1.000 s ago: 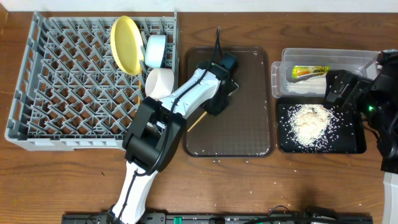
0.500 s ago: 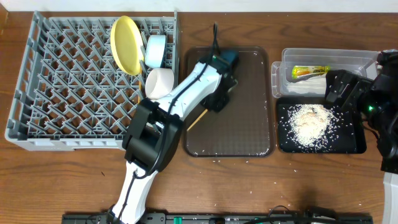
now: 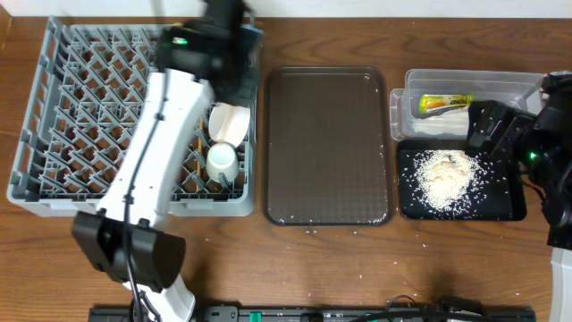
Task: Sort waste into correct bins and load items into the dishwasher
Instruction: 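Carry the chopstick into the dish rack and open the left gripper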
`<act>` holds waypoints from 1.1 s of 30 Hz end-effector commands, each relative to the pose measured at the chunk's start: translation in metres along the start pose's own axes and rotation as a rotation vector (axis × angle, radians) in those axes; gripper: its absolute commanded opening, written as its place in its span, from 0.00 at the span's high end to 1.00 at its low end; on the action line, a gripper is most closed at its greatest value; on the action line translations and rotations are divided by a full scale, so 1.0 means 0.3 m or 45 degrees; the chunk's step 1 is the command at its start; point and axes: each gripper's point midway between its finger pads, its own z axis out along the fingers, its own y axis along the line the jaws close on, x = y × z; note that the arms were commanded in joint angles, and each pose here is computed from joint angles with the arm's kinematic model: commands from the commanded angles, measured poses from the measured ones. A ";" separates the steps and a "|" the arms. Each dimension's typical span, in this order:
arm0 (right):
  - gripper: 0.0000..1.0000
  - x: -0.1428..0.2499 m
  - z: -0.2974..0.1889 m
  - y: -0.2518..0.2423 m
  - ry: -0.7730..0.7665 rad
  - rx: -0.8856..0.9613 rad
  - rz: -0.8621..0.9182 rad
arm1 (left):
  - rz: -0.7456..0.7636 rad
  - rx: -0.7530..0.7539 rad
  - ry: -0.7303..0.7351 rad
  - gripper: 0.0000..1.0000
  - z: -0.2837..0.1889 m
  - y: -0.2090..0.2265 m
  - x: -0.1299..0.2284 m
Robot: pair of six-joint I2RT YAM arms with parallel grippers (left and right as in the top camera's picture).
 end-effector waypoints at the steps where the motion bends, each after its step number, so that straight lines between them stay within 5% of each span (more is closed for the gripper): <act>1: 0.01 -0.011 -0.009 -0.003 -0.015 0.006 0.014 | -0.107 -0.048 0.144 0.92 0.108 0.112 0.074; 9: 0.01 -0.012 -0.009 -0.003 -0.015 0.006 0.014 | -0.222 -0.114 0.336 0.88 0.289 0.281 0.192; 18: 0.01 -0.012 -0.009 -0.003 -0.015 0.006 0.014 | -0.233 -0.169 0.398 0.42 0.309 0.308 0.221; 24: 0.01 -0.011 -0.009 -0.003 -0.015 0.006 0.014 | -0.282 -0.176 0.435 0.41 0.191 0.295 0.256; 33: 0.01 -0.012 -0.009 -0.003 -0.015 0.006 0.014 | -0.392 -0.133 0.125 0.41 -0.165 0.193 0.237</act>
